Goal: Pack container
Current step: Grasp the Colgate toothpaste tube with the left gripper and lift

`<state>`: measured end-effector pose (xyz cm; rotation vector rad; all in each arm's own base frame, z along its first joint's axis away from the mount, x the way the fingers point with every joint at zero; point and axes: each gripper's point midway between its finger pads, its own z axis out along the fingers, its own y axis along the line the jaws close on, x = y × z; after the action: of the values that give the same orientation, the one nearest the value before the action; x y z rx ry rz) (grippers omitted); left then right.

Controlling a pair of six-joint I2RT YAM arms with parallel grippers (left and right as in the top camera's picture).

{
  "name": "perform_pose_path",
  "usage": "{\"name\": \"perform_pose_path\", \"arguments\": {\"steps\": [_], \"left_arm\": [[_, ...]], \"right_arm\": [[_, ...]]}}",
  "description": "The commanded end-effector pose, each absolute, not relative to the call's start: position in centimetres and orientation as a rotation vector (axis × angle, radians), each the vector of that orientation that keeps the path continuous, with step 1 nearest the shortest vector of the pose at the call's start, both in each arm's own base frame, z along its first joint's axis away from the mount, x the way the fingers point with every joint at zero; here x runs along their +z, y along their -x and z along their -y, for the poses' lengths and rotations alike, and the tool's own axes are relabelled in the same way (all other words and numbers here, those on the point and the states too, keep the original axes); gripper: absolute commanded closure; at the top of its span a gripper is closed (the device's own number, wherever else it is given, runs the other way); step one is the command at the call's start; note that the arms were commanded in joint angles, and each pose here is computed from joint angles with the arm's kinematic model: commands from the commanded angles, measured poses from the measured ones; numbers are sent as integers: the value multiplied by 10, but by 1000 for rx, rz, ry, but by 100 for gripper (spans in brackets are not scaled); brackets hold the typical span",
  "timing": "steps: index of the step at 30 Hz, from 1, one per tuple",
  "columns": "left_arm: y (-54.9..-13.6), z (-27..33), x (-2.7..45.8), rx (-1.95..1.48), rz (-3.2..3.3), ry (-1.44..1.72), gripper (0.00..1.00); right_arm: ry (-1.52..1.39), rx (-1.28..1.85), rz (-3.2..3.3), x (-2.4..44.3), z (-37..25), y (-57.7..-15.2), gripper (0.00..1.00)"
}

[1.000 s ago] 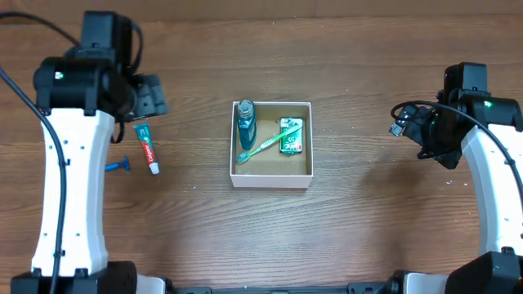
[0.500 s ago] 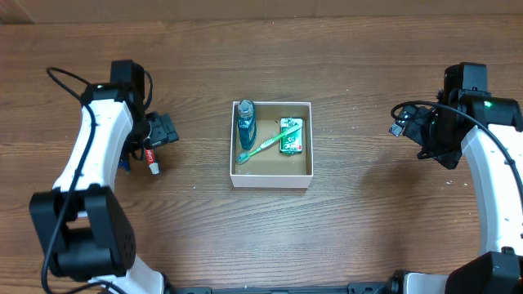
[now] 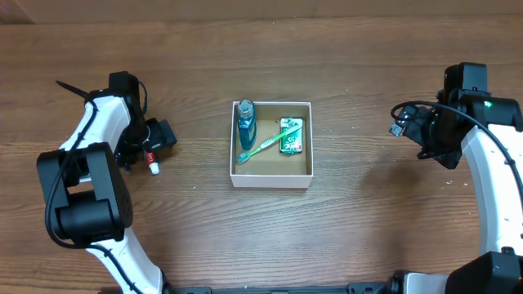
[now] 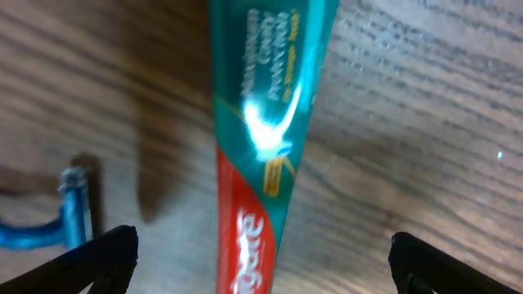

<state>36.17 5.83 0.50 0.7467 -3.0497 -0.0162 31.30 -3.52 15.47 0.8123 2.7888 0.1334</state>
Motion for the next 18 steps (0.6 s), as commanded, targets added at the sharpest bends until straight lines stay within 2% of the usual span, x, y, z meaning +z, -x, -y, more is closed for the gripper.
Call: {"name": "perform_pose_path", "arguments": {"steps": [1, 4, 7, 12, 18], "left_arm": [[-363, -54, -3, 41, 3054, -701, 0], [-367, -54, -3, 43, 3069, -704, 3], [-367, -54, -3, 43, 3069, -704, 28], [-368, -54, -3, 43, 3071, -704, 48], [-368, -54, -3, 43, 3072, -705, 52]], "right_arm": [[-791, 136, -2786, 156, 35, -314, 0], [-790, 136, -2786, 156, 35, -314, 0], [-786, 136, -2787, 156, 35, -314, 0], [-786, 135, -2788, 156, 35, -313, 0], [-782, 135, -2789, 156, 35, -313, 0]]}}
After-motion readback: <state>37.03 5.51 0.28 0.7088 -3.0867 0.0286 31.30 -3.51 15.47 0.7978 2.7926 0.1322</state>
